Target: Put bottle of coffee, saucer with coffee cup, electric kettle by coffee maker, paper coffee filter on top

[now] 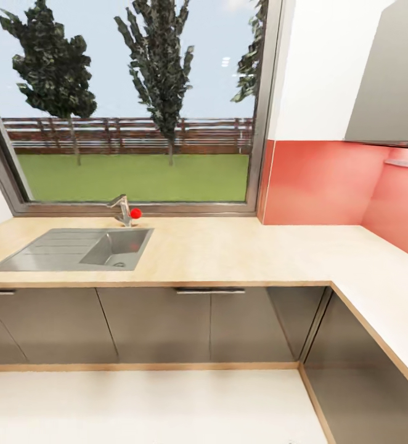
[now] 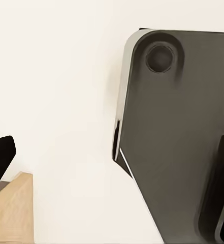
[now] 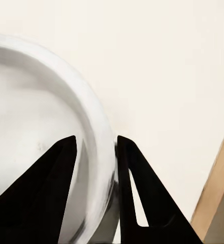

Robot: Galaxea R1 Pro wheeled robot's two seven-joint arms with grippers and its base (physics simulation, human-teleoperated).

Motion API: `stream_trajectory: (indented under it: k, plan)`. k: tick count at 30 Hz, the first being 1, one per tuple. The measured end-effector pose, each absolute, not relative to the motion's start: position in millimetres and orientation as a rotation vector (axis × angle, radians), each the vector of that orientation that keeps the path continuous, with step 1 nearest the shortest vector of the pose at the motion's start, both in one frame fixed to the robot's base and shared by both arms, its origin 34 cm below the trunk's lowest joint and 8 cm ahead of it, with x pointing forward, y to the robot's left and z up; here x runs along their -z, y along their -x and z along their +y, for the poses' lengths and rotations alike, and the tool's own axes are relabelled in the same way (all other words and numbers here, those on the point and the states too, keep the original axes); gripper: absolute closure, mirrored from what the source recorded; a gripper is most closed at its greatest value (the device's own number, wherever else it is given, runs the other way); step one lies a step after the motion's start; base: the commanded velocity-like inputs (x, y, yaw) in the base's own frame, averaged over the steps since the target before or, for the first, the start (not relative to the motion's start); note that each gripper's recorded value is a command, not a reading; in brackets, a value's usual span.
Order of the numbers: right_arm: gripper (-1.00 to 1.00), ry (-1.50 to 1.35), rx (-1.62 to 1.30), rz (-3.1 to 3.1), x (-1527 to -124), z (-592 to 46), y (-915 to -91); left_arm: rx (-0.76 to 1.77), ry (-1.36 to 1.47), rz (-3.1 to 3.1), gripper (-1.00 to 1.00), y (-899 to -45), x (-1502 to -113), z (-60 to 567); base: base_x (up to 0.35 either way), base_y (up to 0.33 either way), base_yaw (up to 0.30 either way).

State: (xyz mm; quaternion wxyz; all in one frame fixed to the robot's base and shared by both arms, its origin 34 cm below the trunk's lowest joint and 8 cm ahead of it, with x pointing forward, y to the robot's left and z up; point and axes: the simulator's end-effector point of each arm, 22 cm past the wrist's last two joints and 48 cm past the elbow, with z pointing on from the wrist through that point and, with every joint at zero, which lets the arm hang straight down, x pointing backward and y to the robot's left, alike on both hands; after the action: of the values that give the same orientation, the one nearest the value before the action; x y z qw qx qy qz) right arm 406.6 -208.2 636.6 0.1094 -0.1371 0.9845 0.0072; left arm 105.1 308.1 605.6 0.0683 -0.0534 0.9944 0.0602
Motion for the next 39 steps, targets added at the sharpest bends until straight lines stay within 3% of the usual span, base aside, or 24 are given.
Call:
stream_trajectory:
  k: [39]
  plan:
    - [1.00,0.416,-0.075,2.935,-631.1,-213.4,-389.8,-0.182,0.159,2.999,-1.00,-103.7,-605.7,308.2,0.000,0.000,0.257]
